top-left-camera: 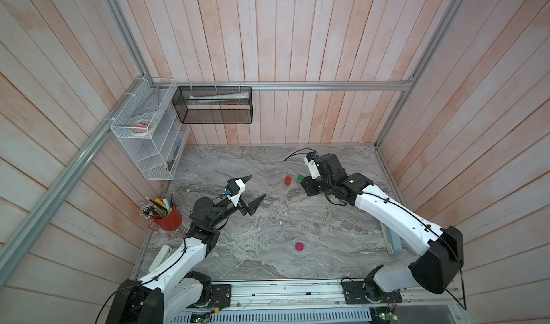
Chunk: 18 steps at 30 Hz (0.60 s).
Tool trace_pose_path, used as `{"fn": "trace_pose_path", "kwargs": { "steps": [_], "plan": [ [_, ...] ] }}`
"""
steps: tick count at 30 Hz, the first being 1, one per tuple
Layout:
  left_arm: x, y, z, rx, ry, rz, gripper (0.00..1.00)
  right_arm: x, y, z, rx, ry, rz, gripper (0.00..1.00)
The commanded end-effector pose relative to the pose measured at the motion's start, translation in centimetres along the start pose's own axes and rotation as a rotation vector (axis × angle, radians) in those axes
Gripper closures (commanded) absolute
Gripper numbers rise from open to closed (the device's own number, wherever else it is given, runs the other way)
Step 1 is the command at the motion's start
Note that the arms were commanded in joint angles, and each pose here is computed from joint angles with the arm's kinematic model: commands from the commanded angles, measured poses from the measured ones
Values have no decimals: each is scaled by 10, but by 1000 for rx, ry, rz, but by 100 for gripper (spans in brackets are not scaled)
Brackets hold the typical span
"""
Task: Close the paint jar lid
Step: Pick up the paint jar from the center of the board.
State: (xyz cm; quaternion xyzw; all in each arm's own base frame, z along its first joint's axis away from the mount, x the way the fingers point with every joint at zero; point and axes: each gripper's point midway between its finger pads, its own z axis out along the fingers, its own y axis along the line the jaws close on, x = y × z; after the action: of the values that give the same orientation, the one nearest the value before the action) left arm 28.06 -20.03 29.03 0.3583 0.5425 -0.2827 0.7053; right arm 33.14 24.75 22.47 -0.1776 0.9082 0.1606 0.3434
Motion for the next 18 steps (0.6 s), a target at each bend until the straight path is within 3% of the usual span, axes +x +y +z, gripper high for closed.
{"fn": "trace_pose_path", "kwargs": {
  "steps": [1,7,13,18],
  "plan": [
    [-13,-11,1,79,-35,58,22,-9,7,-4,-36,13,-60,68],
    [4,-9,0,66,23,85,23,-27,21,-12,-97,-23,-82,68],
    [3,-19,-3,95,-32,119,26,-39,46,-20,-222,-50,-103,68],
    [7,-29,-2,141,-41,126,29,-38,57,-19,-239,-45,-130,68]
  ]
}}
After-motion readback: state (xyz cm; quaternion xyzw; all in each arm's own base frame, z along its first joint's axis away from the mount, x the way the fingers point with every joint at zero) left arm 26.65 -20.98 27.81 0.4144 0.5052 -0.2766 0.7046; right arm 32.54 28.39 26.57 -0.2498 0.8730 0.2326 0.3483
